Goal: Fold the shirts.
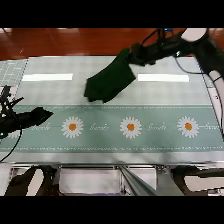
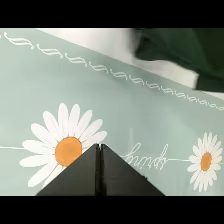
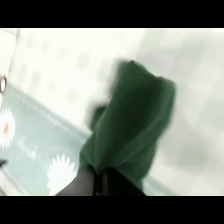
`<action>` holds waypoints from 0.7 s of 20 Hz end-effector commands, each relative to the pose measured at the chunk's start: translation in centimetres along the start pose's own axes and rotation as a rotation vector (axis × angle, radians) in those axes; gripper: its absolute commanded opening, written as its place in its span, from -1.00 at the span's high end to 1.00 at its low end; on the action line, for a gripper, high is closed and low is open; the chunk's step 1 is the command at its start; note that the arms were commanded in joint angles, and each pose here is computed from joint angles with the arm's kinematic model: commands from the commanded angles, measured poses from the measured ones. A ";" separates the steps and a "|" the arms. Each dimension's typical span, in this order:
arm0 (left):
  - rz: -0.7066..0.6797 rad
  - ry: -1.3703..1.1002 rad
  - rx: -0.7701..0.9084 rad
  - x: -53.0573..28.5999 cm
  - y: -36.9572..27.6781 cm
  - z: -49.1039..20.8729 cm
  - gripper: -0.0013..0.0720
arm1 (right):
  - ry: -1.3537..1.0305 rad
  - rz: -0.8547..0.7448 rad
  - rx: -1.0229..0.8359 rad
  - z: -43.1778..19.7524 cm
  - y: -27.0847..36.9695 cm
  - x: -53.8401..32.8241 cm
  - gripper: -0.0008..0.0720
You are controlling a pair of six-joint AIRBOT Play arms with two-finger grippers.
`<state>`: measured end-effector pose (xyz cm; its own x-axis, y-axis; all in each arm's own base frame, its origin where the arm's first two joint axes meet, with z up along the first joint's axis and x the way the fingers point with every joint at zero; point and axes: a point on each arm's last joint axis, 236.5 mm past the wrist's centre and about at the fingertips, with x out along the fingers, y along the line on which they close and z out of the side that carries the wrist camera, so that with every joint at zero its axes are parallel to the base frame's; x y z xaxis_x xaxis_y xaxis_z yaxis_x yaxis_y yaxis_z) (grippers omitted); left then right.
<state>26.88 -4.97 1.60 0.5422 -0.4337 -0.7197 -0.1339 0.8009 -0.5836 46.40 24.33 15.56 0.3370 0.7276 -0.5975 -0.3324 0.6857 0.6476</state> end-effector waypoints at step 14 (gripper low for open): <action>-0.031 0.045 0.061 0.7 -1.7 -1.2 0.91 | -0.313 -0.436 0.500 -2.4 -17.9 -35.1 0.90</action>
<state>26.45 -7.09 1.61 0.5078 -0.4747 -0.7189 -0.0678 0.8099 -0.5826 43.12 -8.05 24.55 0.6414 0.3791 -0.6670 0.1546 0.7877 0.5964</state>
